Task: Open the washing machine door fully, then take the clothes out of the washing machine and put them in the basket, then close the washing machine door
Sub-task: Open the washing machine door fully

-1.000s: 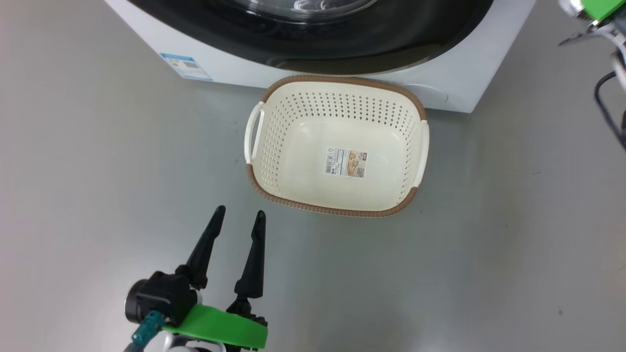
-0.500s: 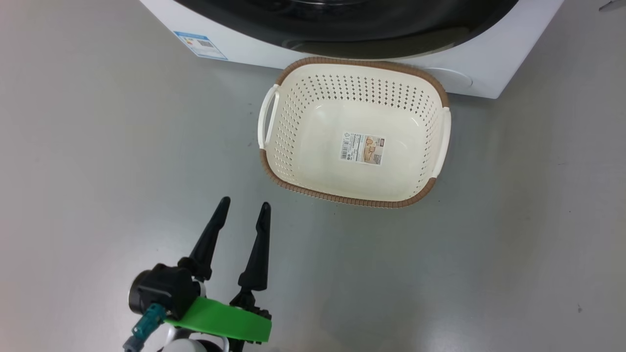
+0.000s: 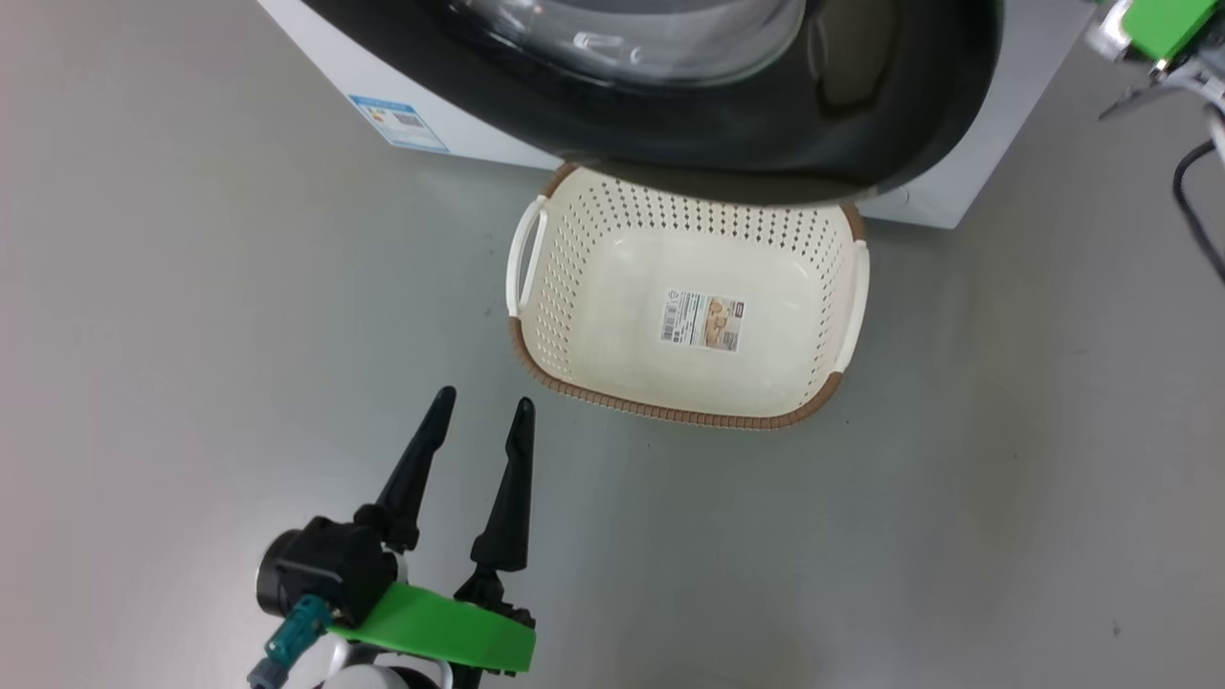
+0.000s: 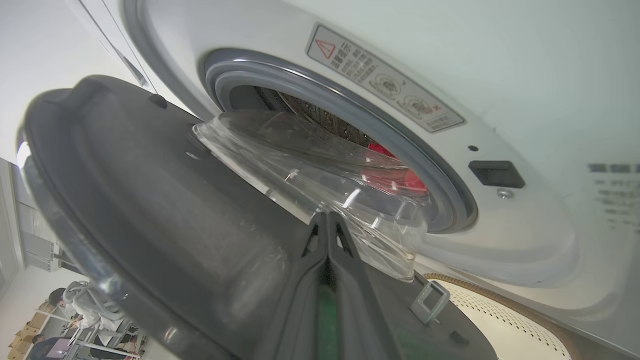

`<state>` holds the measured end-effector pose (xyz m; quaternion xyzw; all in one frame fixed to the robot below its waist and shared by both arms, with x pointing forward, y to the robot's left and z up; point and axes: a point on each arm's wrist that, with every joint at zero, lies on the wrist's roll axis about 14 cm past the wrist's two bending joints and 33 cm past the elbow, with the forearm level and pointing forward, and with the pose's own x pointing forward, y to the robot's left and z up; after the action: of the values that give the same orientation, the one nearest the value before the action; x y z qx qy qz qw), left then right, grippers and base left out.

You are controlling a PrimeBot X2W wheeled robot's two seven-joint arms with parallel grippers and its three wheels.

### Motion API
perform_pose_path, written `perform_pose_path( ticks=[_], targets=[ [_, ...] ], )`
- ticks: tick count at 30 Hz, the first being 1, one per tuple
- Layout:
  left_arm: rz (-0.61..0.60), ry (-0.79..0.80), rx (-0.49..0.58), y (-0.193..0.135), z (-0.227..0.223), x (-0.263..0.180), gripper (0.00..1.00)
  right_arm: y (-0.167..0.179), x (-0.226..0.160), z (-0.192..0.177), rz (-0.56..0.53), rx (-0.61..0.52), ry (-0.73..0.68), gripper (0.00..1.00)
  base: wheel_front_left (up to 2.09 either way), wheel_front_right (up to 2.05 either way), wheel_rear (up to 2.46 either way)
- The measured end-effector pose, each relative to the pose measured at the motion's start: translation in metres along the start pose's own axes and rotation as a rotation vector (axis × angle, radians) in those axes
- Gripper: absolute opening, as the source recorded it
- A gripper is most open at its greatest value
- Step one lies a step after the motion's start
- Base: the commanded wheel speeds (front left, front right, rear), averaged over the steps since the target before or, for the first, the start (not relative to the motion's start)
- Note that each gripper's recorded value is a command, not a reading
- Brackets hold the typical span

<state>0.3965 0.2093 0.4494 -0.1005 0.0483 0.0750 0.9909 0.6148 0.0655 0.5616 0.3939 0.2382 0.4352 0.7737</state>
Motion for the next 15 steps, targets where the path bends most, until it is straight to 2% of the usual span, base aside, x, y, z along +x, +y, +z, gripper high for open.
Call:
perform_pose_path(
  ticks=[15],
  targets=[
    [-0.005, -0.045, -0.004, -0.002, 0.016, -0.023, 1.0, 0.044, -0.019, -0.066, 0.054, 0.024, 0.143, 0.0, 0.0, 0.0, 0.0]
  ],
)
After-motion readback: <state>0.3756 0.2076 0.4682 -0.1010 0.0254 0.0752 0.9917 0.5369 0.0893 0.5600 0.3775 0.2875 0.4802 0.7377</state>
